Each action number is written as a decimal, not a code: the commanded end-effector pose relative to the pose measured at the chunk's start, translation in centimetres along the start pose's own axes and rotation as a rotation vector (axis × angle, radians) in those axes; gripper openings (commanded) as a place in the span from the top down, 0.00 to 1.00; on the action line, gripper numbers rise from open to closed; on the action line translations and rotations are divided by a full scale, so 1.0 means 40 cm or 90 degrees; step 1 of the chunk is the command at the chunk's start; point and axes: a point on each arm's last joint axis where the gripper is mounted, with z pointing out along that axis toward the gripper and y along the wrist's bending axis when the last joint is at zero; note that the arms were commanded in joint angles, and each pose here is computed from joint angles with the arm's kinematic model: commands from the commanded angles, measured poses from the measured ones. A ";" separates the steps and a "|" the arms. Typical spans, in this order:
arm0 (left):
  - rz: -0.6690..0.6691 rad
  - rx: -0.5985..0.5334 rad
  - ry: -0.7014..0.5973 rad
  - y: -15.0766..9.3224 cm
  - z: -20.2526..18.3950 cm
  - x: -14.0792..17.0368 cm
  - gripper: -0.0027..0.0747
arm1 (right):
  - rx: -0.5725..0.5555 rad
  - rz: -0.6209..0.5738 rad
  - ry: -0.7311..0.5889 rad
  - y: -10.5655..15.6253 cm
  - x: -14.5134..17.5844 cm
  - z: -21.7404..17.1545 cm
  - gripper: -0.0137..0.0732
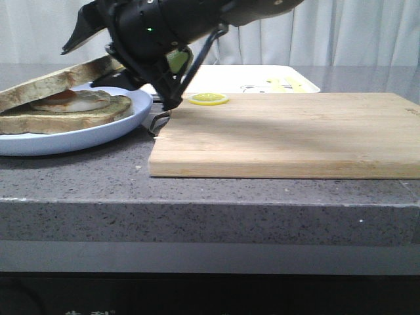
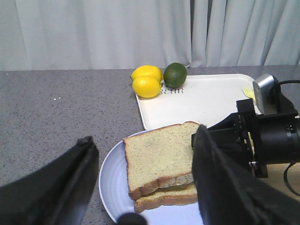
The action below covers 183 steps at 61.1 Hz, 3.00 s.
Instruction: Place bread and move sandwich to tray
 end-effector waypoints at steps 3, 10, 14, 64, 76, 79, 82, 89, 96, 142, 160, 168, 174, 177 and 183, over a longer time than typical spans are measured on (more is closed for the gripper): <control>0.004 0.013 -0.067 -0.006 -0.007 -0.044 0.40 | -0.068 -0.092 -0.009 0.100 -0.055 -0.097 0.32; 0.004 0.013 -0.067 -0.006 -0.007 -0.044 0.40 | -0.067 -0.160 -0.003 0.108 -0.095 -0.158 0.32; 0.004 0.013 -0.067 -0.006 -0.007 -0.044 0.40 | -0.068 -0.201 0.003 0.118 -0.113 -0.199 0.32; 0.004 0.012 -0.066 -0.006 -0.007 -0.043 0.40 | 0.257 -0.620 -0.079 0.228 0.015 -0.774 0.32; 0.004 0.012 -0.059 -0.005 -0.006 -0.040 0.40 | 0.233 -0.637 -0.160 0.194 0.078 -0.835 0.32; 0.004 0.012 -0.058 -0.005 -0.006 -0.039 0.40 | 0.229 -0.639 -0.176 0.180 0.091 -0.843 0.32; 0.004 0.012 -0.058 -0.005 -0.006 -0.039 0.40 | 0.225 -0.641 -0.191 0.168 0.105 -0.852 0.32; 0.004 0.011 -0.056 -0.005 -0.006 -0.039 0.40 | 0.219 -0.644 -0.218 0.131 0.139 -0.869 0.32; 0.004 0.009 -0.037 -0.004 -0.005 -0.032 0.40 | 0.214 -0.647 -0.236 0.109 0.160 -0.881 0.32; 0.084 -0.159 0.360 0.041 0.191 -0.069 0.40 | 0.214 -0.647 -0.231 0.105 0.169 -0.888 0.32; -0.023 -0.152 0.489 0.117 0.392 -0.052 0.40 | 0.214 -0.647 -0.231 0.105 0.169 -0.888 0.32; -0.107 -0.060 0.501 0.161 0.454 -0.037 0.40 | 0.214 -0.647 -0.231 0.105 0.169 -0.888 0.32; -0.158 -0.027 0.511 0.192 0.489 -0.012 0.40 | 0.214 -0.647 -0.231 0.105 0.169 -0.888 0.32; -0.187 -0.021 0.519 0.214 0.507 0.007 0.40 | 0.214 -0.647 -0.231 0.105 0.169 -0.888 0.32; -0.225 -0.009 0.530 0.233 0.532 0.033 0.40 | 0.214 -0.647 -0.231 0.105 0.169 -0.888 0.32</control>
